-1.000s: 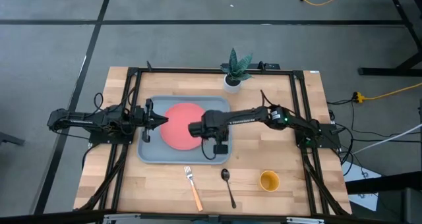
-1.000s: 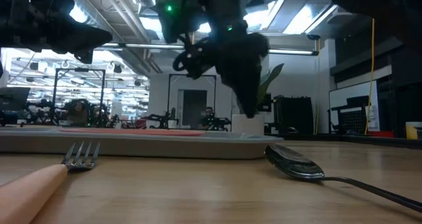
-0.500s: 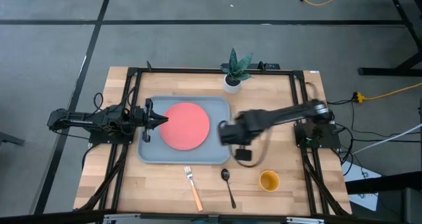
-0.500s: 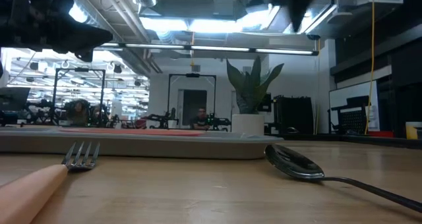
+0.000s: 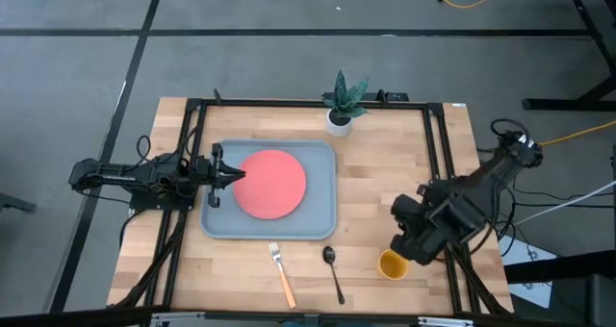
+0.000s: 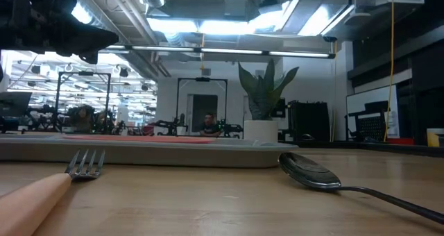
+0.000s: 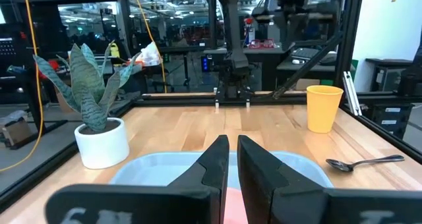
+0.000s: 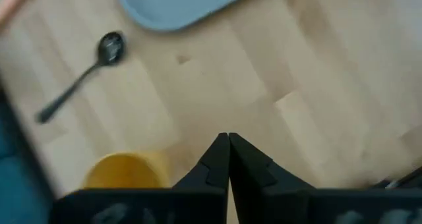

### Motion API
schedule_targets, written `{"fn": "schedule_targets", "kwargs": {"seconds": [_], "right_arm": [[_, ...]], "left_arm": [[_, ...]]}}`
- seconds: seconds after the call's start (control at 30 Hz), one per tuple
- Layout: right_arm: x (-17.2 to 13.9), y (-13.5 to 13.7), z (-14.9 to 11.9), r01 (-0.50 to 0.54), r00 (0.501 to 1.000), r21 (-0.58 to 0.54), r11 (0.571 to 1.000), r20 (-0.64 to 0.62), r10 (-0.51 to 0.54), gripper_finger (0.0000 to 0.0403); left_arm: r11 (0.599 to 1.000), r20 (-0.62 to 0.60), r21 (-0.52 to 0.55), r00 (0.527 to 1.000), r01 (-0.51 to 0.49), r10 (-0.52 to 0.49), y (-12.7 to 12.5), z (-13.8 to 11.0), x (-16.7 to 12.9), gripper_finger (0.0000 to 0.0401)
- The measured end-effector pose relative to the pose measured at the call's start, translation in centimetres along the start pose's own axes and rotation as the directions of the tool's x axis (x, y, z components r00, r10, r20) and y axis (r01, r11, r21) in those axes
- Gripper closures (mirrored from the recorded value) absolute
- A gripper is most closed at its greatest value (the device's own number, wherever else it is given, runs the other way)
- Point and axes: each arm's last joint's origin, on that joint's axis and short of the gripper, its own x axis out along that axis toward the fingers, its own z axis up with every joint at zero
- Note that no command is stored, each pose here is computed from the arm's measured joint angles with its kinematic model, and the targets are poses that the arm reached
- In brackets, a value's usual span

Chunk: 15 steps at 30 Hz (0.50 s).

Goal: Pick and place plate/cup/fork/spoon on tray
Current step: Put the yellow cup on the gray tray

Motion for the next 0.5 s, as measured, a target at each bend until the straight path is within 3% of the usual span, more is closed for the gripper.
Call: {"fn": "schedule_targets", "kwargs": {"seconds": [0.17, 0.5], "right_arm": [[1.7, 0.6, -2.3, 0.020, 0.999, -0.051, 0.999, 0.051, -0.018, 0.0393], [4.3, 0.6, -4.2, -0.020, 0.992, -0.143, 0.989, -0.130, 0.001, 0.0393]], "left_arm": [[1.000, 0.002, -0.001, 1.000, 0.000, 0.000, 0.0, 0.0, 0.0, 0.0374], [1.000, 0.004, -0.001, 1.000, 0.000, 0.000, 0.0, 0.0, 0.0, 0.0374]]}}
